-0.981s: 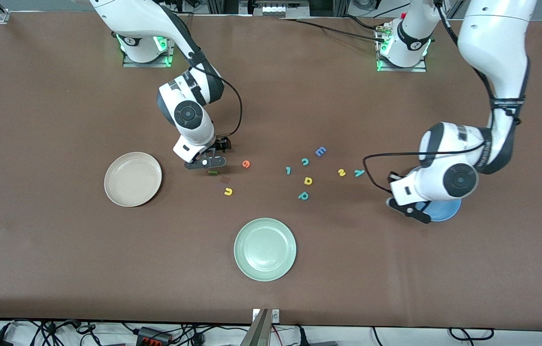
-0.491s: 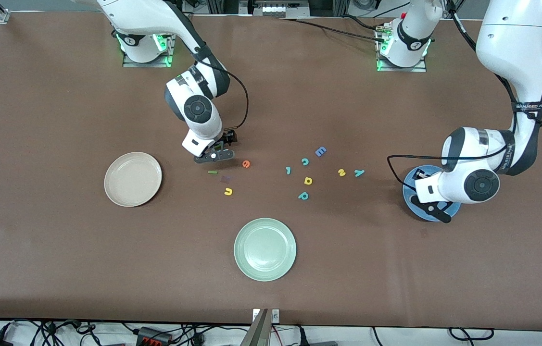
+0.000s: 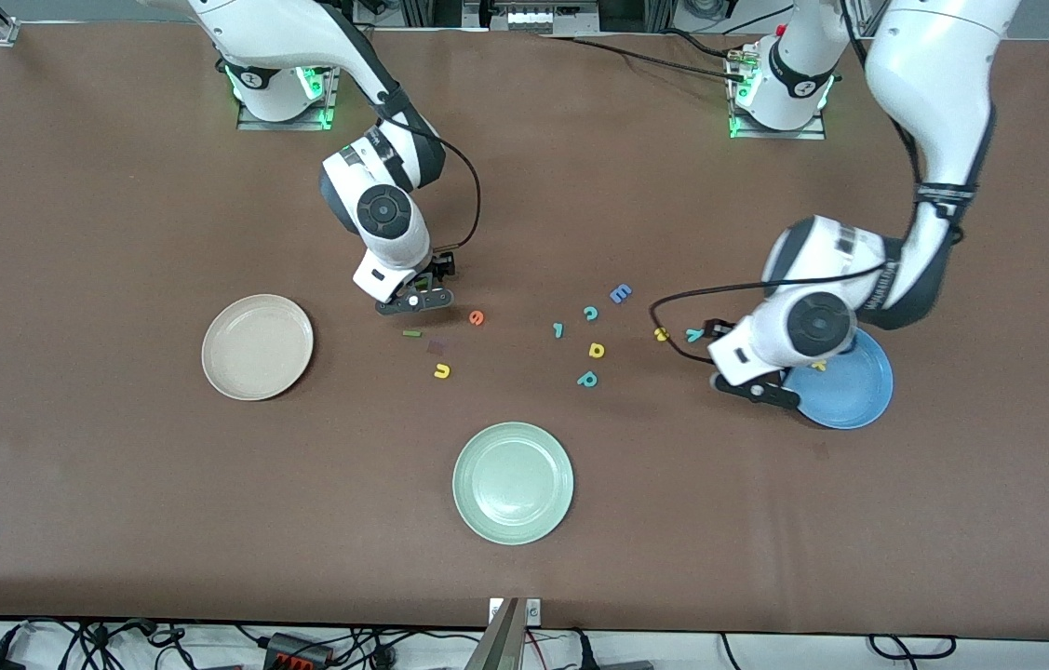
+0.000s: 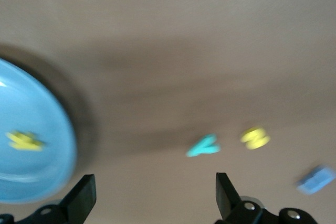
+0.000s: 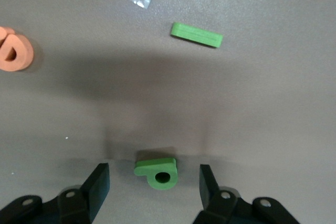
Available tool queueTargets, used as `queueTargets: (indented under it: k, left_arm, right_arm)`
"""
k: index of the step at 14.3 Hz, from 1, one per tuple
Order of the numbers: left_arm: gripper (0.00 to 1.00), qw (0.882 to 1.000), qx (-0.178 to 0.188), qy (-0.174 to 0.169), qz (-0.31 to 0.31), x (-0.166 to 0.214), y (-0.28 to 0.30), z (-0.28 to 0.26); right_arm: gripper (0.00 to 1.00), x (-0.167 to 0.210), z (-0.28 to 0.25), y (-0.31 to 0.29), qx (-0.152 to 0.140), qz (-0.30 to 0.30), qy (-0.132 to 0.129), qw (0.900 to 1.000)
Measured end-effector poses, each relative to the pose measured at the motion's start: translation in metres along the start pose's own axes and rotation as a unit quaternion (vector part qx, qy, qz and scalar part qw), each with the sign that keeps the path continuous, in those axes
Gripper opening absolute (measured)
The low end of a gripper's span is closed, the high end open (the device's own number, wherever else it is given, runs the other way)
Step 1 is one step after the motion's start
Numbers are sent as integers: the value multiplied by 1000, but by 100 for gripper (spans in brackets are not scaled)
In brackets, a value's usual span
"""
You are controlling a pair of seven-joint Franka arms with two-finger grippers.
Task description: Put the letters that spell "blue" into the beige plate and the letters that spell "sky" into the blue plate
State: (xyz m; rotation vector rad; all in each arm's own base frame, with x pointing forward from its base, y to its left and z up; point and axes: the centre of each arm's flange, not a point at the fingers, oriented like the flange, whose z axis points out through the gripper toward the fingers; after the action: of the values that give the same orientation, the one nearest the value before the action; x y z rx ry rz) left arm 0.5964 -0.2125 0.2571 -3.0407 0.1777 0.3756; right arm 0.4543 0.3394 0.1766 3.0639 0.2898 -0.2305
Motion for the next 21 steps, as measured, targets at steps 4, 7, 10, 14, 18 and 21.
queueTargets:
  k: [4, 7, 10, 14, 18, 21]
  left_arm:
    - [100, 993, 3, -3, -115, -10, 36, 24]
    - [100, 988, -29, 37, -150, -9, 5, 58]
    - [100, 984, -47, 57, -164, -20, -14, 87]
    - [96, 984, -47, 57, -163, -25, -15, 89]
    - [85, 986, -48, 51, -152, -31, -2, 93]
    - [78, 987, -47, 47, -148, -35, 3, 96]
  right_arm:
    - [66, -1, 5, 0, -2, 0, -4, 1000]
    - [47, 0, 4, 0, 0, 0, -3, 1000]
    - [36, 0, 3, -1, 0, 0, -2, 1000]
    - [36, 5, -2, 2, 2, 4, 3, 1000]
    - [36, 45, -57, 79, 11, 64, 24, 998]
    - [36, 72, -83, 189, 23, 92, 40, 995]
